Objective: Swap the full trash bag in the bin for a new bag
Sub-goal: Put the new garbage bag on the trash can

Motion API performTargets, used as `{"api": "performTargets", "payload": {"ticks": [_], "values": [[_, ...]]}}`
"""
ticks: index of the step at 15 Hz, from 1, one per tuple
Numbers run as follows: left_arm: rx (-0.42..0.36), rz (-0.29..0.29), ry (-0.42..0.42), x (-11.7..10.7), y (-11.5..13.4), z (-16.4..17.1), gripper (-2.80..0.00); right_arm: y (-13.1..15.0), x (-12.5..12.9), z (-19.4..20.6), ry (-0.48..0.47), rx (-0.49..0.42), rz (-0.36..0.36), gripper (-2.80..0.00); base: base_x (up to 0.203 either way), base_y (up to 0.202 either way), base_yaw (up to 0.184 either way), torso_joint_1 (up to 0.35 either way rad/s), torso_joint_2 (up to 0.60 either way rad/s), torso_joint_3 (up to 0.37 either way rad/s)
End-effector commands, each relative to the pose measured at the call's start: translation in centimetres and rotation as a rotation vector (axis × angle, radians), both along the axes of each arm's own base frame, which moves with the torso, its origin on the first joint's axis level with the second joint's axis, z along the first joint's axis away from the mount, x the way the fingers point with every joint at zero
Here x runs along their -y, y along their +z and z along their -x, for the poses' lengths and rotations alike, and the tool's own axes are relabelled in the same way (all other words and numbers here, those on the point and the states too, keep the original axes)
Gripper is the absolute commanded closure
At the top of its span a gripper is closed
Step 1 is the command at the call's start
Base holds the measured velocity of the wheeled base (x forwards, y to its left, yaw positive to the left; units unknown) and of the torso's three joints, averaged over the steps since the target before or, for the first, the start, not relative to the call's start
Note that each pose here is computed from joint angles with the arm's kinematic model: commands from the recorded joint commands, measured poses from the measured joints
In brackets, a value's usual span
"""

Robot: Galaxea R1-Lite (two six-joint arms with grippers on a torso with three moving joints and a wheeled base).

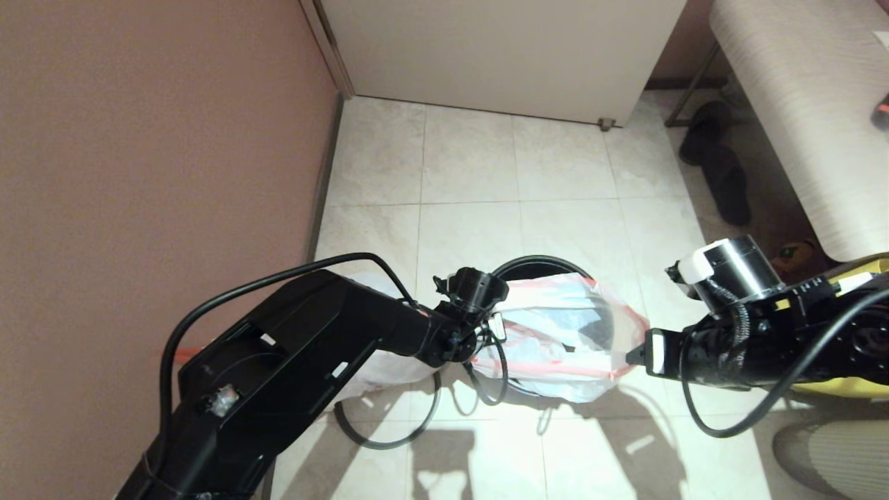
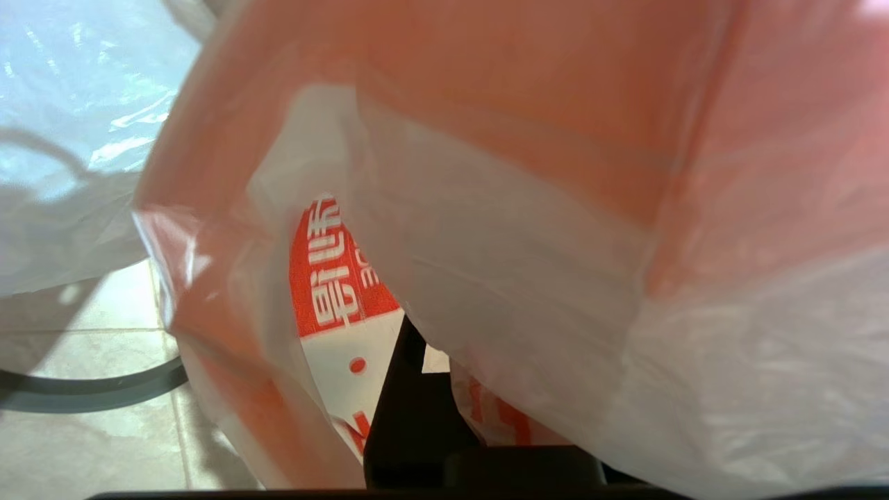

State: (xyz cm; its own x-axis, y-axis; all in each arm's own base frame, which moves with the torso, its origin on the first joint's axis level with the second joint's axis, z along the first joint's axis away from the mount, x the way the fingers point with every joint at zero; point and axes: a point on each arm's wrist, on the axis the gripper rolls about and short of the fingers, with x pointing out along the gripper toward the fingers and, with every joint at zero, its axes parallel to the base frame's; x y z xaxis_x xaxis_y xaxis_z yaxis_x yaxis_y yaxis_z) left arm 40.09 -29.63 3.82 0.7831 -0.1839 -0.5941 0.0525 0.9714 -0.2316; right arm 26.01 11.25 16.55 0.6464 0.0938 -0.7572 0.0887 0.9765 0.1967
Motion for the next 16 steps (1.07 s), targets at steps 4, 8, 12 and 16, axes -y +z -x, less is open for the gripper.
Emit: {"api": "performTargets", "payload": {"ticks": [4,8,12,16], "values": [[0.013,0.005,0.003,0.5,-1.0,-0.9,0.0,3.3,2.8,3.0,-0.027,-0.021,0.039,-2.8,0.0,0.0,0.0,0.0,0.0,0.0],[0.035,0.033,0.039,-0.8,-0.4,-3.0,0.0,0.5,2.3,-1.6,0.062,-0.115,0.114,-2.8,0.0,0.0,0.0,0.0,0.0,0.0],[0.033,-0.031,0.091,-1.0,-2.3,-1.9,0.0,3.7,1.7,-0.2,0.069,0.007,-0.012,-2.8,0.0,0.0,0.0,0.0,0.0,0.0],[0.05,0.048,0.151,-2.4,0.2,-2.1,0.0,4.0,-0.1,-1.5,0.113,0.068,-0.073,0.0,0.0,0.0,0.0,0.0,0.0,0.0]]}}
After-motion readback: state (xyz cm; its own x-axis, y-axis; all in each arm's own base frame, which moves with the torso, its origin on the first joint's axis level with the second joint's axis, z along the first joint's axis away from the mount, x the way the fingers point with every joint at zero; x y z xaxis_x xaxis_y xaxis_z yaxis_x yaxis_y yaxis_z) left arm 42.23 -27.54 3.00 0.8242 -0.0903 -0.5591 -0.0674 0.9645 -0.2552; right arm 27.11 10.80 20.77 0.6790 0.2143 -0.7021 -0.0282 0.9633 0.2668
